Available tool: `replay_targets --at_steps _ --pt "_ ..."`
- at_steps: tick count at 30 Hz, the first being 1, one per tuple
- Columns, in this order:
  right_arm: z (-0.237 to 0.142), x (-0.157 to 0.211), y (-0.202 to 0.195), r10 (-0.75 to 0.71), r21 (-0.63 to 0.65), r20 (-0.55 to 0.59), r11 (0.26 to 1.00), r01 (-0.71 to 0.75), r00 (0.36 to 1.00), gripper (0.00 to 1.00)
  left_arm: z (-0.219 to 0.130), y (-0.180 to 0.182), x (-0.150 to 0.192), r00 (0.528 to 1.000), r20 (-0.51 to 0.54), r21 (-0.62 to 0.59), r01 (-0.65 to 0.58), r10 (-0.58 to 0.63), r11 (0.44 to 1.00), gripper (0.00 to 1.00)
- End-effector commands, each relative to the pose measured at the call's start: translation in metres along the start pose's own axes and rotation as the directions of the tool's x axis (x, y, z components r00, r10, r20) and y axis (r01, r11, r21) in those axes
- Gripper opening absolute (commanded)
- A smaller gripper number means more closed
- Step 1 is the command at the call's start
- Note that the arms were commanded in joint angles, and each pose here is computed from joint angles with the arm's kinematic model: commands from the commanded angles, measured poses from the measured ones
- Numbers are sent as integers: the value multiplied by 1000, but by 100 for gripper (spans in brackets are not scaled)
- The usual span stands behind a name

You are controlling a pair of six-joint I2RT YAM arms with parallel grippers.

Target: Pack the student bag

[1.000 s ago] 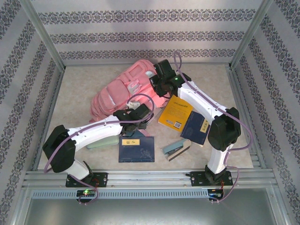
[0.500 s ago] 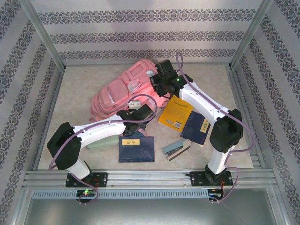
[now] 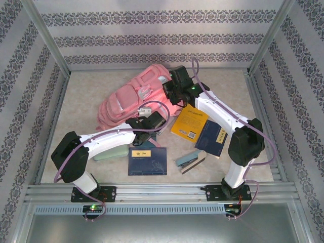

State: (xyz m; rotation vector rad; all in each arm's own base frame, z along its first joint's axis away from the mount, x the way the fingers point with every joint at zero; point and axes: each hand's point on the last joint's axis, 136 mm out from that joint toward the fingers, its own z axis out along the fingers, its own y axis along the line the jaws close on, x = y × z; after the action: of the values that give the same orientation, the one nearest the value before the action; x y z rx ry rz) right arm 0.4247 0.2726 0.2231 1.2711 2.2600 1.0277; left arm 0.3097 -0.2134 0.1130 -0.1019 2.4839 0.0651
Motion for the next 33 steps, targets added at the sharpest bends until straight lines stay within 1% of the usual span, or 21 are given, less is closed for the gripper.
replay_targets --at_steps 1,6,11,14,18,23,27,29,33 --pt "-31 2 38 6 -144 -24 989 -9 1000 0 3 9 -13 999 46 -20 -2 3 1000 12" --pt "-30 -6 32 -1 -129 -16 992 -1 1000 0 3 17 -10 999 36 -19 -23 24 1000 6" --pt "-28 -14 29 -41 -116 -11 992 39 999 0 1 20 -4 999 8 51 -34 34 998 0" --pt "-31 -20 34 -106 -114 4 988 105 994 0 -3 28 -1 999 -8 69 -41 42 997 0" --pt "-25 -25 37 -186 -96 -22 978 183 982 0 -6 34 2 999 -37 130 -21 26 991 0" --pt "-20 -38 32 -294 -48 -3 955 293 956 0 -8 45 8 997 -82 168 18 -4 986 0" --pt "-10 -44 32 -343 -49 -31 939 342 939 0 -5 49 18 989 -145 200 62 -33 978 0" --pt "-6 -47 36 -399 -51 -35 916 397 916 0 -5 52 23 984 -172 209 85 -49 974 0" --pt "-2 -59 39 -498 -8 -14 867 498 867 0 -8 60 29 979 -194 223 110 -67 969 0"
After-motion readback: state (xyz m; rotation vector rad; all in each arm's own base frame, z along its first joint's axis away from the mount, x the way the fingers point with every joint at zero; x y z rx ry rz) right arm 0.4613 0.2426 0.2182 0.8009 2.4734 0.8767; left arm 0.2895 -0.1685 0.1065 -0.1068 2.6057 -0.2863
